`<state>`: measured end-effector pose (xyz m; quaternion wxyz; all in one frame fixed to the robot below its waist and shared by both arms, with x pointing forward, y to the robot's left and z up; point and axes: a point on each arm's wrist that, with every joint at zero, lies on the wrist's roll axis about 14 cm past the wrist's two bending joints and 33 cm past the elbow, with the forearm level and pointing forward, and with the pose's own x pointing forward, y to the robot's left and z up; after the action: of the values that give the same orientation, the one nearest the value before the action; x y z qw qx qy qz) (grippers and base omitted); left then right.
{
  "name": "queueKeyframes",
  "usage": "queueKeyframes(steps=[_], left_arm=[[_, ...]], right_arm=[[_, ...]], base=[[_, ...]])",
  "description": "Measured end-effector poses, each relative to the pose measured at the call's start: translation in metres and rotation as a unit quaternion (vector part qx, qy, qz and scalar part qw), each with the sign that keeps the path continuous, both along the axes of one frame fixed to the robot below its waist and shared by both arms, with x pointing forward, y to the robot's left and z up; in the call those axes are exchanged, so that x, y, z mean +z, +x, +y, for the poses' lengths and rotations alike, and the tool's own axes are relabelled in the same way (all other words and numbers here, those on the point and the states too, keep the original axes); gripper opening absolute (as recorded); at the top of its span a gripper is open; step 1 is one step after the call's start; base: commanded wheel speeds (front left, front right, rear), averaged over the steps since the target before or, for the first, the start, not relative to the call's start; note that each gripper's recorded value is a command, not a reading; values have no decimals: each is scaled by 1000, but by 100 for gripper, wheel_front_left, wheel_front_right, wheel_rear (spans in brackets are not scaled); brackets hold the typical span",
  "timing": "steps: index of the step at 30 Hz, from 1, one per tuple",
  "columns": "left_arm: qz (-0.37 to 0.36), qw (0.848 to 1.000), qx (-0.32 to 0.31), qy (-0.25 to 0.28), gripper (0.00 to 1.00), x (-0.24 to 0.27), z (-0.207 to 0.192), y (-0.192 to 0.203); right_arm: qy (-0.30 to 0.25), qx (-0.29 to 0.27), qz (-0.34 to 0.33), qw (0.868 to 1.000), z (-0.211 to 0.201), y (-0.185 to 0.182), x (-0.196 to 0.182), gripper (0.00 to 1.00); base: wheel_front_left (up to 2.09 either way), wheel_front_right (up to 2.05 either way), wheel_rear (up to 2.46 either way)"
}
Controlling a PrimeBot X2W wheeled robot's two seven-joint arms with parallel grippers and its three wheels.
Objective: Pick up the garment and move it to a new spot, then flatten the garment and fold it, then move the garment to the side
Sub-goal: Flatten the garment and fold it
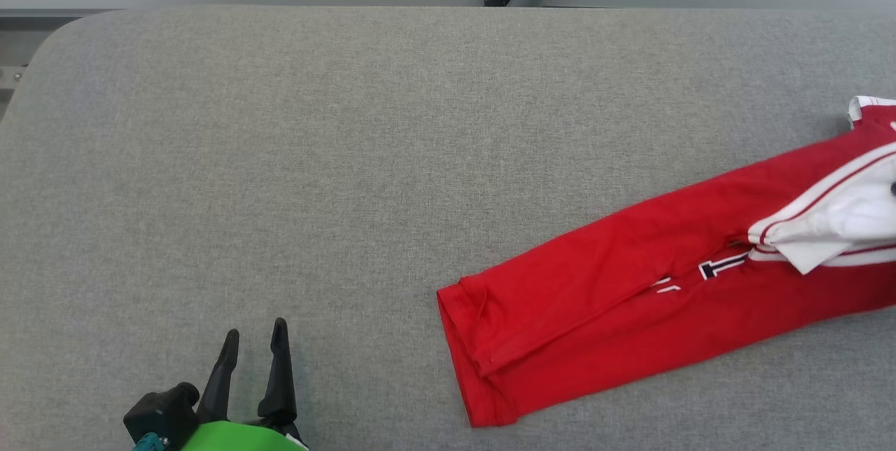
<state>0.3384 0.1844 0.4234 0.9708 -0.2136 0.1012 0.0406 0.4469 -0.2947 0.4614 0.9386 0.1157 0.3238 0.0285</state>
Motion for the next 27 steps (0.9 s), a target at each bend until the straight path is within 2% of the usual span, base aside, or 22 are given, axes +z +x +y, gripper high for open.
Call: queueKeyframes(steps=[3,4,5,10,15,20,27], left_arm=[[-1,1000,0,-4,100,-1,-2,0],[0,1000,1,-5,100,-3,-2,-1],[2,1000,0,-6,100,-4,-3,-1],[6,1000,-11,-4,100,-9,-8,1],[14,1000,-22,1,100,-15,-13,6],[17,1000,-23,3,100,-17,-14,8],[33,999,-1,0,100,-25,-2,-4]], right_arm=[[0,24,-62,998,11,11,41,0],[-2,62,-87,994,32,9,60,0],[0,91,-89,992,49,4,64,0],[29,222,-59,973,142,-41,45,0],[72,302,-29,950,227,-75,12,0],[111,336,-14,935,292,-93,-12,0],[131,351,-6,927,332,-99,-30,0]], base=[[0,0,0],[0,0,0],[0,0,0],[0,0,0],[0,0,0],[0,0,0],[0,0,0]])
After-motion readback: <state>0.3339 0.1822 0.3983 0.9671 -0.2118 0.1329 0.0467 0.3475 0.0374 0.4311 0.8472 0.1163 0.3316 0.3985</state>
